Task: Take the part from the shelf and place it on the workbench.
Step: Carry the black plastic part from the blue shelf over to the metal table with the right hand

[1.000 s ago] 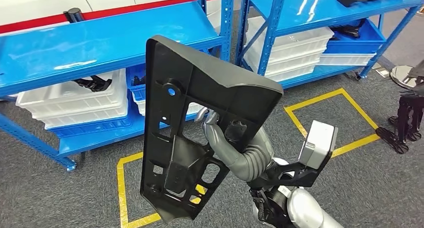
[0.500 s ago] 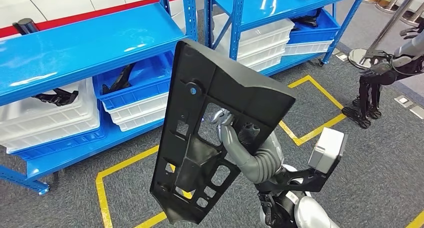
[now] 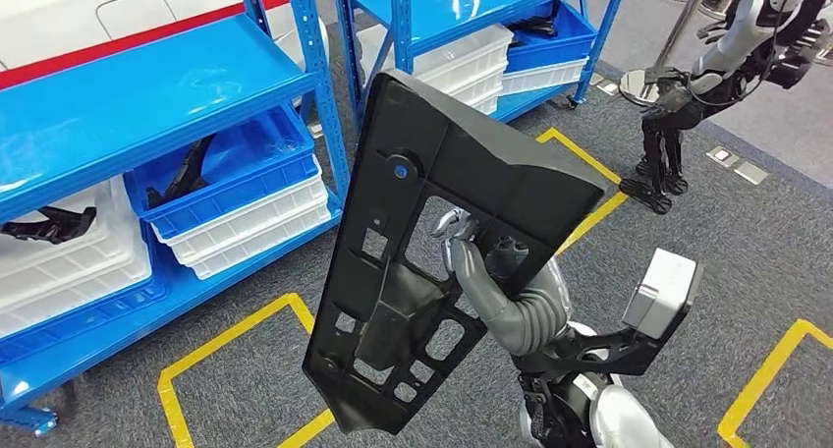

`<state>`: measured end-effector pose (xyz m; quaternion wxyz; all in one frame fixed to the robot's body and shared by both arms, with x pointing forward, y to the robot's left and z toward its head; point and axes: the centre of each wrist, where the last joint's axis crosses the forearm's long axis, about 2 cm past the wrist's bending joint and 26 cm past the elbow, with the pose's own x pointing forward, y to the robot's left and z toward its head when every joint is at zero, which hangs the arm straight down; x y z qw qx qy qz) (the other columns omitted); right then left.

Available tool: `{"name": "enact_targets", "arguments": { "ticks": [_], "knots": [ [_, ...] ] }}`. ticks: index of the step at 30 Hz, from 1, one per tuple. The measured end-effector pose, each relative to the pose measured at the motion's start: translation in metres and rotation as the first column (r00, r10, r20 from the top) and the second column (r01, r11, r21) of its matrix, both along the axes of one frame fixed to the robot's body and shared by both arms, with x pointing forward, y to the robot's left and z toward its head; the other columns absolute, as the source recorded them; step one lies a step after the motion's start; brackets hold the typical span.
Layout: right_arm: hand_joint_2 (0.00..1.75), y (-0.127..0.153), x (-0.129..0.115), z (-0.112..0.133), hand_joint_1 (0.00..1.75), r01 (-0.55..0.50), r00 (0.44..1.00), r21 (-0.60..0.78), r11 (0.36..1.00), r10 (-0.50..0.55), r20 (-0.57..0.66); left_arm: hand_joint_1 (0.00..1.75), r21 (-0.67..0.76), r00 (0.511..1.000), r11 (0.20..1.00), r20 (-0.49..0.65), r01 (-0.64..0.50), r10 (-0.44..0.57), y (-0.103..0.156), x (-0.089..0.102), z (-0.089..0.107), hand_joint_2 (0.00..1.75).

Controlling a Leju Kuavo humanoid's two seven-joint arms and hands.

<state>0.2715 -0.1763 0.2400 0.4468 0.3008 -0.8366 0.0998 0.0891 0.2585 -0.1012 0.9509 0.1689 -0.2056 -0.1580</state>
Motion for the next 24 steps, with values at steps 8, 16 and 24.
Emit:
{"name": "enact_targets", "arguments": {
  "ticks": [8,16,24],
  "knots": [
    [1.75,-0.002,0.0,0.0,1.75,0.005,1.0,0.008,1.0,-0.005,0.002,0.0,-0.001,0.998,1.0,-0.064,-0.006,0.006,0.0,-0.015,-0.003,1.75],
    [1.75,-0.002,-0.001,-0.001,1.75,0.006,1.0,0.011,1.0,-0.006,-0.001,0.0,-0.001,0.998,1.0,-0.061,0.0,-0.001,0.002,-0.017,-0.003,1.75],
    [1.75,-0.004,-0.002,-0.001,1.75,0.012,1.0,0.02,1.0,-0.012,-0.005,0.0,-0.003,0.999,1.0,-0.042,0.011,-0.011,0.002,-0.013,-0.003,1.75]
  ]
}}
